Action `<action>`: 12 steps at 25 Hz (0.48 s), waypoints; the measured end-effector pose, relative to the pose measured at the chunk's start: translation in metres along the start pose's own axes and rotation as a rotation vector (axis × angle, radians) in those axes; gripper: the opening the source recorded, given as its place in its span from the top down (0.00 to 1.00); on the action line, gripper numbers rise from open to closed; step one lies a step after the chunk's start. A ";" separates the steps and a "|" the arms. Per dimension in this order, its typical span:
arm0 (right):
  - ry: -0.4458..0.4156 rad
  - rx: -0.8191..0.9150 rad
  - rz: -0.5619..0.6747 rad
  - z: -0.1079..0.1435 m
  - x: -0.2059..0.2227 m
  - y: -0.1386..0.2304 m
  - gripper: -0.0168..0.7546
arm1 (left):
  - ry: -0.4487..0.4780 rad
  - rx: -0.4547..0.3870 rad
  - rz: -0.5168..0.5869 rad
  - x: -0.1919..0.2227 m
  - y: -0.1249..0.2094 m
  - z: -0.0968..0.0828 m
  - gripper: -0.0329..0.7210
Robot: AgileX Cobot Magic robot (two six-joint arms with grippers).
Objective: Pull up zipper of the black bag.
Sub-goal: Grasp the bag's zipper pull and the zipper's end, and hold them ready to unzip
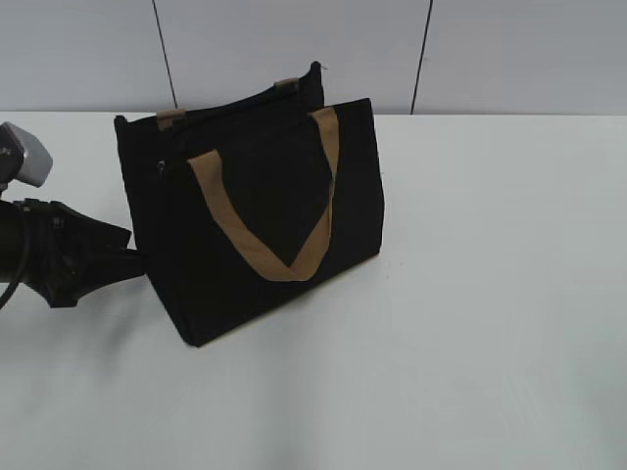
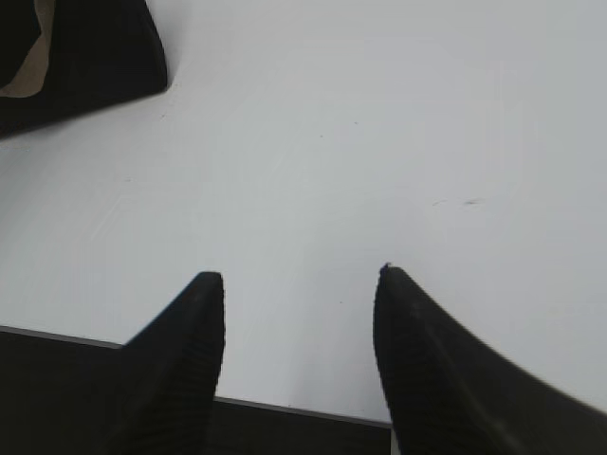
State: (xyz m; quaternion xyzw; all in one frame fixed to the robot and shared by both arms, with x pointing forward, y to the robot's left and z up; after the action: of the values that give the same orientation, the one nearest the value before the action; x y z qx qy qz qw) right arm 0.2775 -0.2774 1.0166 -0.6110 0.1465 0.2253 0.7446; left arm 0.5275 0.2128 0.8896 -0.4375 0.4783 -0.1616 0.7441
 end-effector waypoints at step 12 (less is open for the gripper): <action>0.000 0.000 0.000 0.000 0.000 0.000 0.47 | 0.004 0.093 0.041 0.015 -0.013 -0.001 0.43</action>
State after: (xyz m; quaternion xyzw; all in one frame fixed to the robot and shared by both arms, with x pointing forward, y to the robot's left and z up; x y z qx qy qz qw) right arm 0.2775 -0.2774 1.0166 -0.6110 0.1465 0.2253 0.7446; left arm 0.5364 0.1946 0.8915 -0.3922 0.4807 -0.1693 0.7658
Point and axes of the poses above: a point on each arm's last joint axis where the gripper is mounted, x pointing out along that axis toward the gripper, z along the wrist's bending axis when the last joint is at zero, y = z × x, the point moved 5 cm from there along x, pointing out along that axis toward the gripper, and after that the axes turned 15 degrees about x, right-handed, at the moved point
